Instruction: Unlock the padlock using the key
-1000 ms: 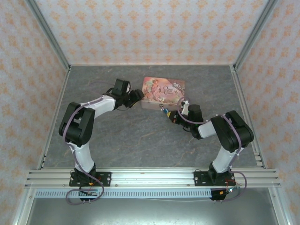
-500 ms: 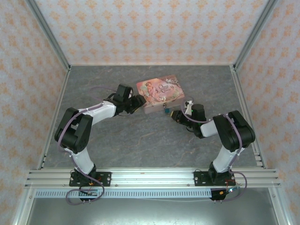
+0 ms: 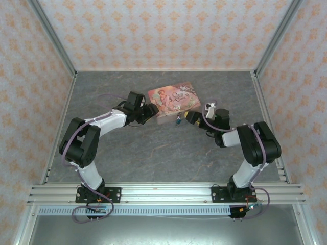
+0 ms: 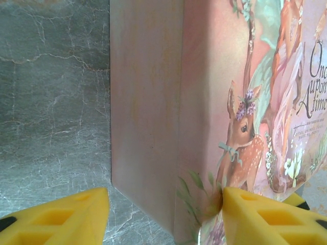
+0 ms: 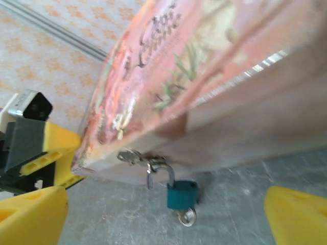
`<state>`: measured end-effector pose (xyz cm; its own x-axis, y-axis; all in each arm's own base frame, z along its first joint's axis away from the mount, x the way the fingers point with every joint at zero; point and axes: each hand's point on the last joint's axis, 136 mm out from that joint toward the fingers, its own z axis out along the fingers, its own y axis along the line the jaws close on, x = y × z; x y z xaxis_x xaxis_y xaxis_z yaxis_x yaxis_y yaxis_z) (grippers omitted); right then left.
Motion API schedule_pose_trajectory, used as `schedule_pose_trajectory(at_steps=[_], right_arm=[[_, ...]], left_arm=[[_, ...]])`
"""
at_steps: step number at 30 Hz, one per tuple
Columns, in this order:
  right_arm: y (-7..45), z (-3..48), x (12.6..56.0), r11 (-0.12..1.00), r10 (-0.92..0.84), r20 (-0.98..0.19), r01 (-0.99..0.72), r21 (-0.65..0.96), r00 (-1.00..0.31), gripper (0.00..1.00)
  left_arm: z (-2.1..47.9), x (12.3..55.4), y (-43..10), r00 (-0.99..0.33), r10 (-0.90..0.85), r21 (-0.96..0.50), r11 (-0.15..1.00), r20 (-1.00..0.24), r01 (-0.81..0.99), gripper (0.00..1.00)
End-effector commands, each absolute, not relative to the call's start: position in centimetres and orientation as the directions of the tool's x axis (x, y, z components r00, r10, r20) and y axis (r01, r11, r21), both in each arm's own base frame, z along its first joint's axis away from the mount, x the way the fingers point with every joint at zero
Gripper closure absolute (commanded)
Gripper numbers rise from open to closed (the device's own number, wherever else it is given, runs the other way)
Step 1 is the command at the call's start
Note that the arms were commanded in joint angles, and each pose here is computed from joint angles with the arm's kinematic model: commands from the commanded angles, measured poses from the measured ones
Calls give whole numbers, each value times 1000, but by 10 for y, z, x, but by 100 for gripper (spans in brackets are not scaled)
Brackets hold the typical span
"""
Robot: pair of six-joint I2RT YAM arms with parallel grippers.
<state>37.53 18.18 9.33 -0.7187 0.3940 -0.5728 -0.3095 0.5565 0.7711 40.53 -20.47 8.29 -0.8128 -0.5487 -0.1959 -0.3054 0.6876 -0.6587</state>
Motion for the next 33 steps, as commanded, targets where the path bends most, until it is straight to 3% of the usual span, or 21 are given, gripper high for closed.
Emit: schedule_pose_trajectory(at_steps=[1, 14, 27, 33], right_arm=[[202, 113, 380, 478, 382, -599, -405, 779, -704, 1], [233, 84, 378, 458, 360, -555, -376, 805, -750, 0], [245, 91, 381, 374, 349, -554, -430, 822, -756, 28], [248, 92, 380, 343, 350, -544, -436, 832, -762, 34]], left_arm=[[55, 382, -189, -821, -552, -552, 735, -147, -395, 41], [56, 385, -190, -825, -547, -546, 739, -143, -394, 41], [57, 385, -191, -827, -543, -540, 743, -143, -395, 42], [57, 384, -190, -827, -544, -537, 745, -144, -396, 42]])
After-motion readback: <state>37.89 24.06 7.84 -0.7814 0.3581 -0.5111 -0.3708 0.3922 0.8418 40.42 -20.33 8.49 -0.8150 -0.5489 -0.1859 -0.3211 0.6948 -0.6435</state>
